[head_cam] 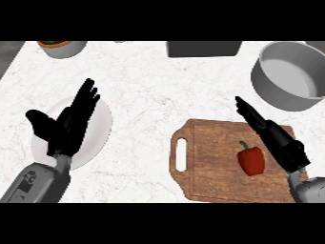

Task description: Pick the bell pepper from the cutting board and place it in the pot

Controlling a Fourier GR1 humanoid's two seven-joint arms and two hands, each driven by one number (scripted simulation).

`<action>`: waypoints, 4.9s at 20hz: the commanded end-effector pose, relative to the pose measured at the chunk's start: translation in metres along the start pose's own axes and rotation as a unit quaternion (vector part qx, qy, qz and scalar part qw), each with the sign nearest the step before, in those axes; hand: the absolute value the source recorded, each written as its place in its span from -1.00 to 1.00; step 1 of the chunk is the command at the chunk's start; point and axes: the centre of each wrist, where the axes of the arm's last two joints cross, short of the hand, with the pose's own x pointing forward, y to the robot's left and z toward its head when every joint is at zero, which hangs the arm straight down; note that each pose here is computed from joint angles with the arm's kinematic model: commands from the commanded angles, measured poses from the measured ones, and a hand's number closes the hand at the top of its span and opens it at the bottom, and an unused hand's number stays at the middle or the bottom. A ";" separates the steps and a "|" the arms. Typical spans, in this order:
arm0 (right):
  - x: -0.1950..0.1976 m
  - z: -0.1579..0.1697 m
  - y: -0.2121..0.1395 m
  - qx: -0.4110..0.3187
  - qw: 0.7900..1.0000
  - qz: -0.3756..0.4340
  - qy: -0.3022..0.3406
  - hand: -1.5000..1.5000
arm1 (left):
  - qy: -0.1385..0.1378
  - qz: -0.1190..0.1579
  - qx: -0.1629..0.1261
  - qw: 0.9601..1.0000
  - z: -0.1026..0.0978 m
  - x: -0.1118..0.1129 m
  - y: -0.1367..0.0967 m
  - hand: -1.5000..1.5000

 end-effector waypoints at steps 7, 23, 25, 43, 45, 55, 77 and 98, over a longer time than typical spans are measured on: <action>-0.033 0.091 -0.114 -0.268 0.907 0.258 0.198 1.00 | 0.043 -0.164 0.127 0.977 0.025 -0.018 0.092 0.00; 0.051 0.157 -0.009 -0.359 0.876 0.272 0.173 -1.00 | 0.054 -0.191 0.127 0.972 0.058 -0.015 0.109 0.00; 0.070 0.140 -0.018 -0.334 0.881 0.274 0.194 -1.00 | 0.052 -0.193 0.107 0.974 0.048 -0.005 0.109 0.00; 0.091 0.028 -0.015 -0.072 0.856 0.278 0.430 -1.00 | 0.041 -0.198 0.105 0.974 0.047 -0.008 0.111 0.00; 0.092 0.017 -0.023 -0.074 0.851 0.286 0.434 -1.00 | 0.048 -0.197 0.103 0.974 0.050 -0.020 0.098 0.00; 0.063 -0.018 0.007 -0.044 0.815 0.315 0.484 -1.00 | 0.047 -0.193 0.114 0.974 0.050 -0.024 0.107 0.00; 0.023 -0.021 0.003 -0.031 0.799 0.314 0.513 -1.00 | 0.051 -0.195 0.121 0.972 0.058 -0.031 0.102 0.00; 0.031 0.022 -0.001 0.239 0.844 0.469 0.100 1.00 | 0.054 -0.199 0.133 0.969 0.060 -0.020 0.109 0.00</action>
